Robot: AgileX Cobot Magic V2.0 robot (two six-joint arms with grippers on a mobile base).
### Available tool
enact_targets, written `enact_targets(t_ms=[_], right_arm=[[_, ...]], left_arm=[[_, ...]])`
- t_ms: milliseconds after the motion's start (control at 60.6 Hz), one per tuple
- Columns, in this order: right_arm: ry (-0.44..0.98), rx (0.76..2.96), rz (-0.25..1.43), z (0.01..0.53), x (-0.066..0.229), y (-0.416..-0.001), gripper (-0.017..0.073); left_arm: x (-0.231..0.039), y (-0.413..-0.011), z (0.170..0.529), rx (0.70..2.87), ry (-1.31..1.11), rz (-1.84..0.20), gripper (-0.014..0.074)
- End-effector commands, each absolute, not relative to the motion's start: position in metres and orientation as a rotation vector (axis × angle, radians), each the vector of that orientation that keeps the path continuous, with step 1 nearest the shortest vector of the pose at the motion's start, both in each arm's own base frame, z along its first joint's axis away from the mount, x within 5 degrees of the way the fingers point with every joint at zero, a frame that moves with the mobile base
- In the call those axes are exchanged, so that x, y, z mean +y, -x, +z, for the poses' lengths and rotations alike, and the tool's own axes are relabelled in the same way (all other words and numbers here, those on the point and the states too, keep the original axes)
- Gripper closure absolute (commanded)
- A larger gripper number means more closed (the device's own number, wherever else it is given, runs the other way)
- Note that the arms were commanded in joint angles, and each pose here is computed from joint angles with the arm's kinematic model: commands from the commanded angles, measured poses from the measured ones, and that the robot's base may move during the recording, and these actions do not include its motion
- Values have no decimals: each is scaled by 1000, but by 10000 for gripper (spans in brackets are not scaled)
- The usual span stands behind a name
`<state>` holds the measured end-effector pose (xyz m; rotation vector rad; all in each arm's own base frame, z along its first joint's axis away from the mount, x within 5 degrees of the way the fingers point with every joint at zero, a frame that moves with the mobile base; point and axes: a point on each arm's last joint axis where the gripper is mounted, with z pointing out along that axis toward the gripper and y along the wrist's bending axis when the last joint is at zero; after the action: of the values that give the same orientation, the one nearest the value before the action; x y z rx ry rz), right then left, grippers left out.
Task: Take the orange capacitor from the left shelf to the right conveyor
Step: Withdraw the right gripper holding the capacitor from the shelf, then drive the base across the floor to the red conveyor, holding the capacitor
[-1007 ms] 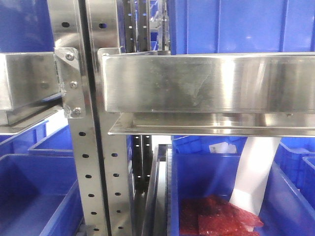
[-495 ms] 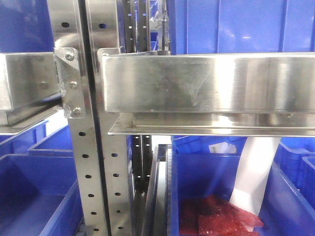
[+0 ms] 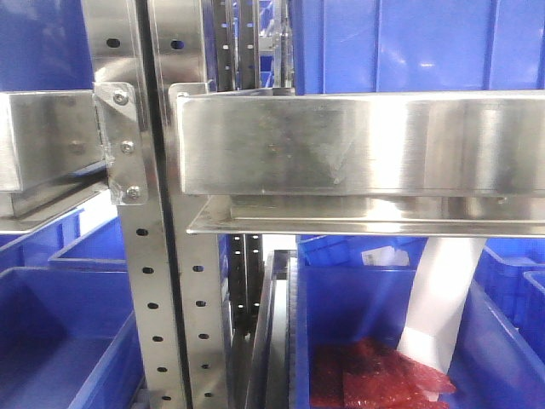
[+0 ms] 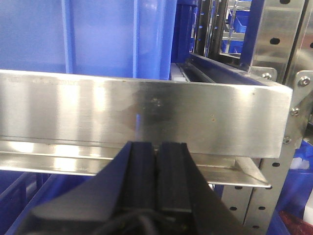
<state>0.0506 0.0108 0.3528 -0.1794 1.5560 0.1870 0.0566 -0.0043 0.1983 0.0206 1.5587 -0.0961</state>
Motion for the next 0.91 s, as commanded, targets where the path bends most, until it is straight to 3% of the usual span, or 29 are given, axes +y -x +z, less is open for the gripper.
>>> enact_targets(t_ms=[0, 891], right_arm=[[178, 1445, 186, 369, 11, -49, 417], [178, 1445, 186, 369, 11, -49, 417]], left_arm=[[-4, -55, 208, 1455, -13, -96, 720], [-4, -55, 208, 1455, -13, -96, 720]])
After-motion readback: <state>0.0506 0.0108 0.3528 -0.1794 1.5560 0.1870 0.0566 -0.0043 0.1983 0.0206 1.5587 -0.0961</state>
